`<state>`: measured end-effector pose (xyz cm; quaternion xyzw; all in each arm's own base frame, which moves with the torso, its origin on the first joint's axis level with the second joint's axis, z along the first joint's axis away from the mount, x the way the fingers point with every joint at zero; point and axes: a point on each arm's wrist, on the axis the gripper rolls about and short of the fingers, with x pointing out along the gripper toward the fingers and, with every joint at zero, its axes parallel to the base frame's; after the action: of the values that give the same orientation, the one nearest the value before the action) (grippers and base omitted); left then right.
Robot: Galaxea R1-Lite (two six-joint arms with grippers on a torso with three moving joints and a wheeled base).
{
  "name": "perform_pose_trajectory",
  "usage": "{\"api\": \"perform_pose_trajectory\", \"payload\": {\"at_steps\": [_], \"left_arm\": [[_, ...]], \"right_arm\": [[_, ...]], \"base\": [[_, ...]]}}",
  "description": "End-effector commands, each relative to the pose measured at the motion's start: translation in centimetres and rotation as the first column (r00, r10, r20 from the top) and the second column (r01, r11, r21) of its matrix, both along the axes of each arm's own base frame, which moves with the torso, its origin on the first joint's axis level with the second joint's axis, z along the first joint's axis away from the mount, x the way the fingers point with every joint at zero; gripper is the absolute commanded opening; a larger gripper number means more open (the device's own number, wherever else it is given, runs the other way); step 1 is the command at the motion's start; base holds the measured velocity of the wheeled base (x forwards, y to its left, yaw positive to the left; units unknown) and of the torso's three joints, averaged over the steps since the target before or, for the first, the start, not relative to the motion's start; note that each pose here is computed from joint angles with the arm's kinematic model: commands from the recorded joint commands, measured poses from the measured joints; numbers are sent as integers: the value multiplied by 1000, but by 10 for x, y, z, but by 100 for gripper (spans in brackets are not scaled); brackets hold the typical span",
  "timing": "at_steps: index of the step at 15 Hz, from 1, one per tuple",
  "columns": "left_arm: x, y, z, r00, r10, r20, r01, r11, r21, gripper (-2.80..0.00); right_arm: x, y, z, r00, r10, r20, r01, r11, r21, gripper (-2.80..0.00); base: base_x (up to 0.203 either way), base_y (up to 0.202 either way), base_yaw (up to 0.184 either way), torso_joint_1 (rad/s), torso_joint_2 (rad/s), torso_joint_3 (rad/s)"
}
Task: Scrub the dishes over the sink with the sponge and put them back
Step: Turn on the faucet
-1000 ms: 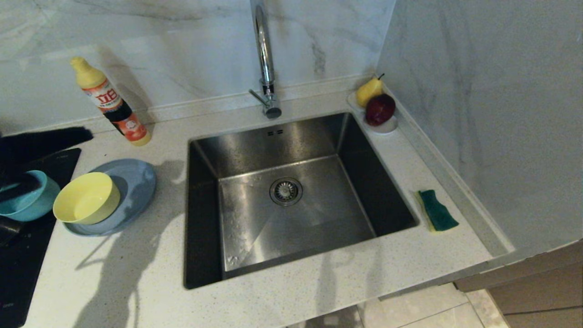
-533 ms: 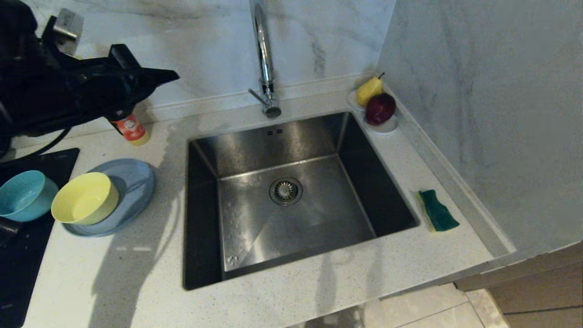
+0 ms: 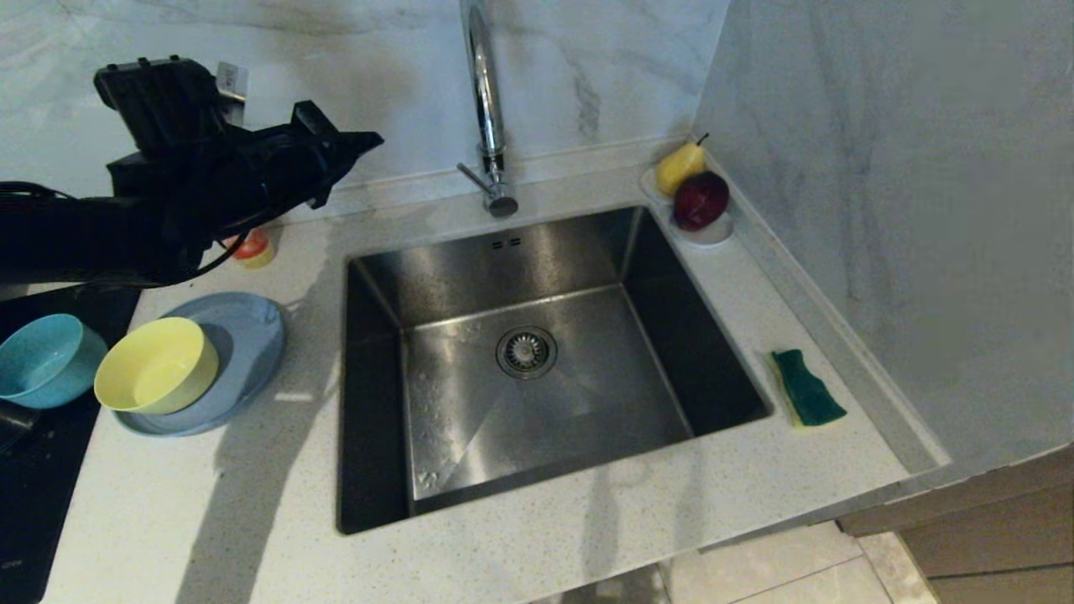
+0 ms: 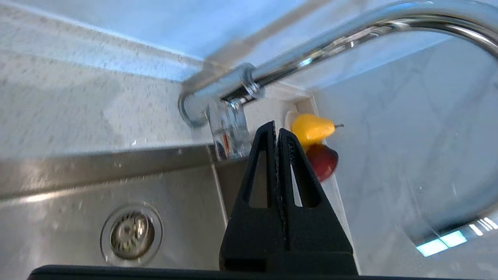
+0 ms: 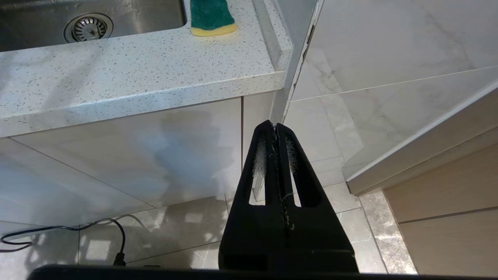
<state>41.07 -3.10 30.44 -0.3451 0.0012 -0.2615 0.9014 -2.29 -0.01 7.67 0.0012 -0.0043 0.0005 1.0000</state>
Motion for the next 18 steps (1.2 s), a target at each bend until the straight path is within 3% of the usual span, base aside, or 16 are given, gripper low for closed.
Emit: {"api": "perform_pose_trajectory", "payload": {"at_steps": [1, 11, 18], "left_arm": [[24, -1, -12, 1000, -5, -3, 5, 1000, -4, -280], [55, -33, -27, 994, -64, 87, 65, 998, -12, -280], [56, -48, -32, 994, -77, 79, 79, 997, -16, -280]], "right_arm": [[0, 0, 0, 1000, 0, 2, 0, 1000, 1, -280], [0, 0, 0, 1000, -1, 2, 1, 1000, 1, -280], [0, 0, 0, 1000, 0, 2, 0, 1000, 1, -280]], "base": [[0, 0, 0, 0, 0, 0], [0, 0, 0, 0, 0, 0], [0, 0, 0, 0, 0, 0]]}}
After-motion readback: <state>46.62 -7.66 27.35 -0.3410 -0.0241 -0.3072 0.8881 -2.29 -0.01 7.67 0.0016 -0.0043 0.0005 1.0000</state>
